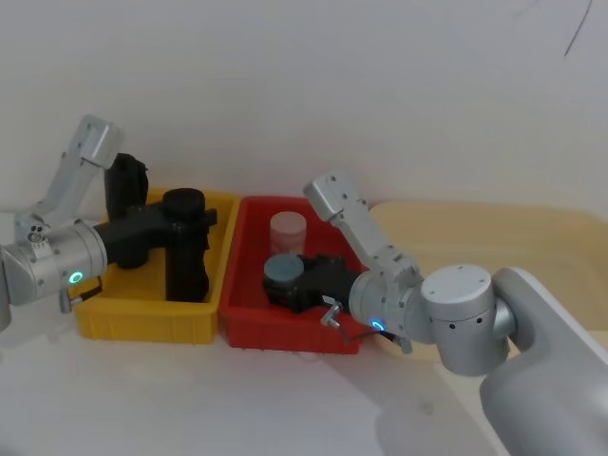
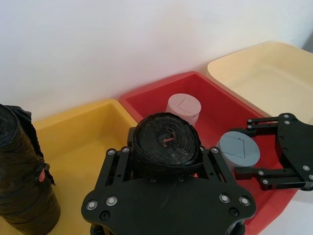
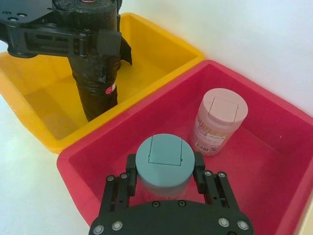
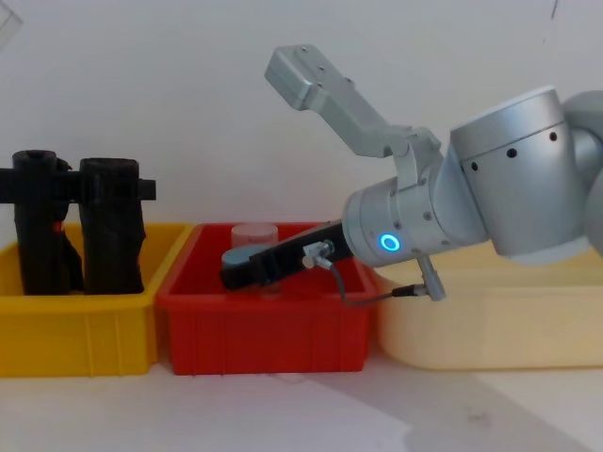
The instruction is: Pick up the garbage bag with the one hand and transfer it to the other hand.
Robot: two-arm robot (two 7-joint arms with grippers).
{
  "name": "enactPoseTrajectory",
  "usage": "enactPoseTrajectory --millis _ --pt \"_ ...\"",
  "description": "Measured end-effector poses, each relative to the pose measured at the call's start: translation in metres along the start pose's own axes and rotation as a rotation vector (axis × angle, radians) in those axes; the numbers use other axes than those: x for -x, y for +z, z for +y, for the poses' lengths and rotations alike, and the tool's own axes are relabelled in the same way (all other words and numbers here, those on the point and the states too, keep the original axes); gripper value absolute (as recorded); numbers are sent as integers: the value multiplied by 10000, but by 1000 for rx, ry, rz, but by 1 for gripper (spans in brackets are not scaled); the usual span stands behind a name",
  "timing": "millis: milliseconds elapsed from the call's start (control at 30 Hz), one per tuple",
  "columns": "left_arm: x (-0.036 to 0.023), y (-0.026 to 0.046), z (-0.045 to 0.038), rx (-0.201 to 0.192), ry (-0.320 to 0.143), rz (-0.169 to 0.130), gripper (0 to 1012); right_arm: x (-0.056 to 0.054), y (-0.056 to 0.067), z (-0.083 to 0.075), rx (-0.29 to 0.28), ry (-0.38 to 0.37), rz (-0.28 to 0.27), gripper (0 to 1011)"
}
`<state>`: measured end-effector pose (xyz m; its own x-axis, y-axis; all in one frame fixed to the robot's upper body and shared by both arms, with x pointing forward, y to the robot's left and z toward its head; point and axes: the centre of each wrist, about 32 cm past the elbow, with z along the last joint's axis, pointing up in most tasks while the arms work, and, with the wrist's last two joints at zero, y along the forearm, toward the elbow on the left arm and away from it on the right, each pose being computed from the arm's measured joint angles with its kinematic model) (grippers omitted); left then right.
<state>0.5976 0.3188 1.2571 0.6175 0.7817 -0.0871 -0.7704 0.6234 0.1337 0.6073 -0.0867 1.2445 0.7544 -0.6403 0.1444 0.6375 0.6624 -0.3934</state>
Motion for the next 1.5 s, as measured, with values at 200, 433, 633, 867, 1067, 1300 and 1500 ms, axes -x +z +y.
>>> enactPoseTrajectory --millis 200,433,633,867,1067,1300,1500 --pt "0 0 0 0 0 0 523 1 0 0 1 1 1 660" --pt "0 0 0 0 0 0 523 2 1 0 1 2 1 660" --pt "10 5 -13 14 -6 -2 523 11 11 -21 -11 -2 -7 660" --pt "40 89 -50 67 -30 -20 523 -3 115 -128 -73 -23 -27 660" --pt "70 286 -76 128 -59 -52 523 -64 271 -272 -142 -29 -11 660" --pt "95 635 -80 193 -92 -101 523 -202 486 -509 -224 -32 22 660" --pt "58 930 -118 223 -130 -138 523 -354 613 -727 -276 -57 42 660"
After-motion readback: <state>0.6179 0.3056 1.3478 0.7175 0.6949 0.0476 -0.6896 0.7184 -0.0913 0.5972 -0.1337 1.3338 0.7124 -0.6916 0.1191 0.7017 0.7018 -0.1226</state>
